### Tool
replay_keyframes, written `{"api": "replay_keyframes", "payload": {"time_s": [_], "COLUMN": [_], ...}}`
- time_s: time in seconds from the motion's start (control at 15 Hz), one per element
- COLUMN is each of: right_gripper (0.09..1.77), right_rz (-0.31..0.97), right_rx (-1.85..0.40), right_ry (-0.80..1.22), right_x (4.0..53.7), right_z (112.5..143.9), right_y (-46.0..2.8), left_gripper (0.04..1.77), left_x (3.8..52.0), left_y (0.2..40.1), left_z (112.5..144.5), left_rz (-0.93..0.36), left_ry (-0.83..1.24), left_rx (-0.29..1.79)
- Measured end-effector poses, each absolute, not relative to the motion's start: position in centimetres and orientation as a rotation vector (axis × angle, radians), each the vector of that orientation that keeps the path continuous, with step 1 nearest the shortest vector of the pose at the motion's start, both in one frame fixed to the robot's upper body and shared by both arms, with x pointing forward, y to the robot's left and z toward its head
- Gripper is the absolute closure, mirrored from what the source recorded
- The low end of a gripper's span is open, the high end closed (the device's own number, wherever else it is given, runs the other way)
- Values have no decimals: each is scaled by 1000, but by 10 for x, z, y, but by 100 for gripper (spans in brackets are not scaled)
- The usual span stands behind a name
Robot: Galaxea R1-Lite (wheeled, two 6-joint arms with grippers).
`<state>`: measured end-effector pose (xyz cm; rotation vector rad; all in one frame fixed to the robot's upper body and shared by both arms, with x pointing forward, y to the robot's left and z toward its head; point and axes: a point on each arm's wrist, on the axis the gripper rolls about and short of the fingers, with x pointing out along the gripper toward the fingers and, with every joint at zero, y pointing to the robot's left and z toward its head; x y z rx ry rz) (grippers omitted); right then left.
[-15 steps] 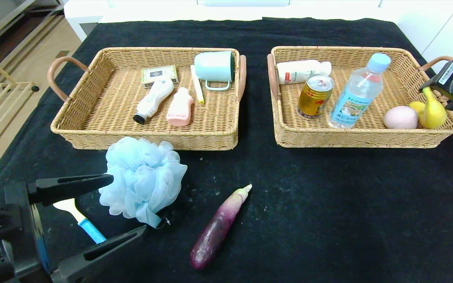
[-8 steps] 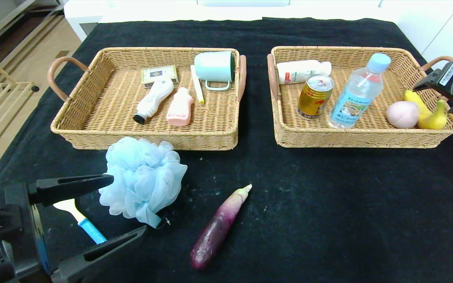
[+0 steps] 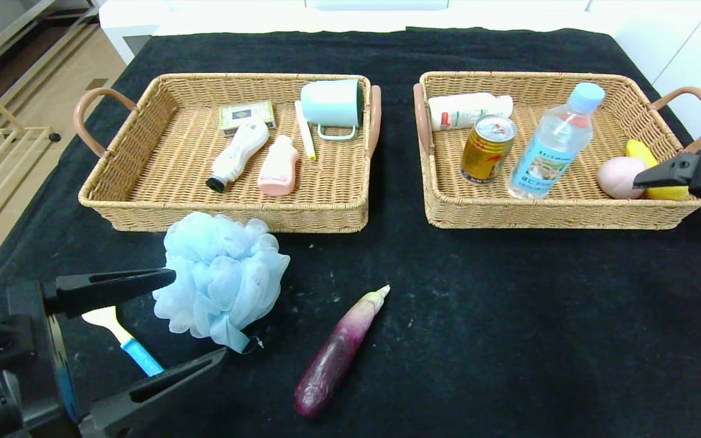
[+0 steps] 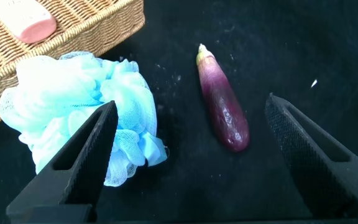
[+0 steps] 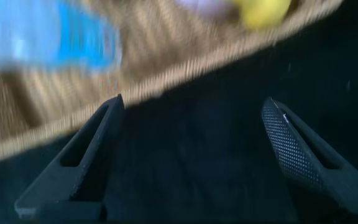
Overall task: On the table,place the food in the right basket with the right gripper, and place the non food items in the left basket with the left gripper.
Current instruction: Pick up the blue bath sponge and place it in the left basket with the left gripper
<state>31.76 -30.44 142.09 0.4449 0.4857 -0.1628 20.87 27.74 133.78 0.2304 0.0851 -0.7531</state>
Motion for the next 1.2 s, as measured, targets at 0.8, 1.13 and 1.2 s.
{"api": "replay_keyframes", "payload": {"time_s": [0.8, 1.13, 1.2], "right_gripper": [17, 16, 16], "right_rz": [261, 425, 437], "right_rx": [21, -59, -74], "right_ry": [509, 443, 432], "right_x": [181, 166, 165], "right_z": [1373, 1354, 1350], "right_y": [-293, -297, -297], "left_gripper": [9, 9, 9], "left_x": [209, 209, 209], "left_y": [277, 277, 277], "left_z": [1337, 1338, 1338], "left_rz": [-751, -750, -750], "left_ry": [87, 84, 84], "left_rx": [243, 243, 244]}}
